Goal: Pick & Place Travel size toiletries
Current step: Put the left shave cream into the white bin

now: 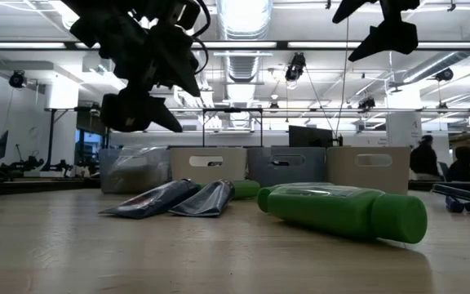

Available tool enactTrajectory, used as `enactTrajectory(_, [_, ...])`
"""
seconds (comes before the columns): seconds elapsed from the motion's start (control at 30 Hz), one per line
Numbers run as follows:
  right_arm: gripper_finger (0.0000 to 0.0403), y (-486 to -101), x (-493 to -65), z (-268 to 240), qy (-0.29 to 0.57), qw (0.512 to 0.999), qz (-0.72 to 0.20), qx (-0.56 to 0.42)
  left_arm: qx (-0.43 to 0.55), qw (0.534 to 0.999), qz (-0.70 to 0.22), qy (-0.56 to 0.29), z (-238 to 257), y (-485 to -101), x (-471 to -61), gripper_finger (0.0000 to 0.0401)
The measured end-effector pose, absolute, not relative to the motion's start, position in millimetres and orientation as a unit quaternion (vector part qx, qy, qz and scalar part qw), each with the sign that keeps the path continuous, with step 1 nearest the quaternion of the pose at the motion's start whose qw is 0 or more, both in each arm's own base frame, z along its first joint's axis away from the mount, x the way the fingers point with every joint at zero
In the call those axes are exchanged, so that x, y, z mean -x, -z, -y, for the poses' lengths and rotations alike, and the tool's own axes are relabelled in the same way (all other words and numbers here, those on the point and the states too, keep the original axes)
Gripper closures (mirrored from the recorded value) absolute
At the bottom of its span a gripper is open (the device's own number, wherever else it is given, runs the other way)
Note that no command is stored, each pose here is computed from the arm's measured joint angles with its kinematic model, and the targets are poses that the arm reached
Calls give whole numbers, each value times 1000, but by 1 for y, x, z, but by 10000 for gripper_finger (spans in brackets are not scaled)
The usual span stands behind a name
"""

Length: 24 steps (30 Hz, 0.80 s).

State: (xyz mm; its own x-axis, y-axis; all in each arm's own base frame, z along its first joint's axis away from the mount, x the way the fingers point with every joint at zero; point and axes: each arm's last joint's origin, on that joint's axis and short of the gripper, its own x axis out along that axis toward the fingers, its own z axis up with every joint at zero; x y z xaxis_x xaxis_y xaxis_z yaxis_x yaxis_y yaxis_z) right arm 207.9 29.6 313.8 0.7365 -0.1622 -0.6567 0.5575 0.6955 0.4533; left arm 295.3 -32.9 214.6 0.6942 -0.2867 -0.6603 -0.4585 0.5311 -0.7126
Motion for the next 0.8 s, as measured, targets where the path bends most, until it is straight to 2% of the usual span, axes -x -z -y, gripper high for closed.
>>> enactTrajectory(0.37, [39,-294,-227,-39,167,832,-365,-382,540,746,-379,-94,49,-215,-293,167])
enactTrajectory(0.6, [39,-288,-229,-54,91,814,-424,-386,531,766,-330,-149,77,-222,-291,167])
enactTrajectory(0.8, [39,-288,-225,-63,92,800,-433,-404,506,765,-350,-190,87,-231,-286,167])
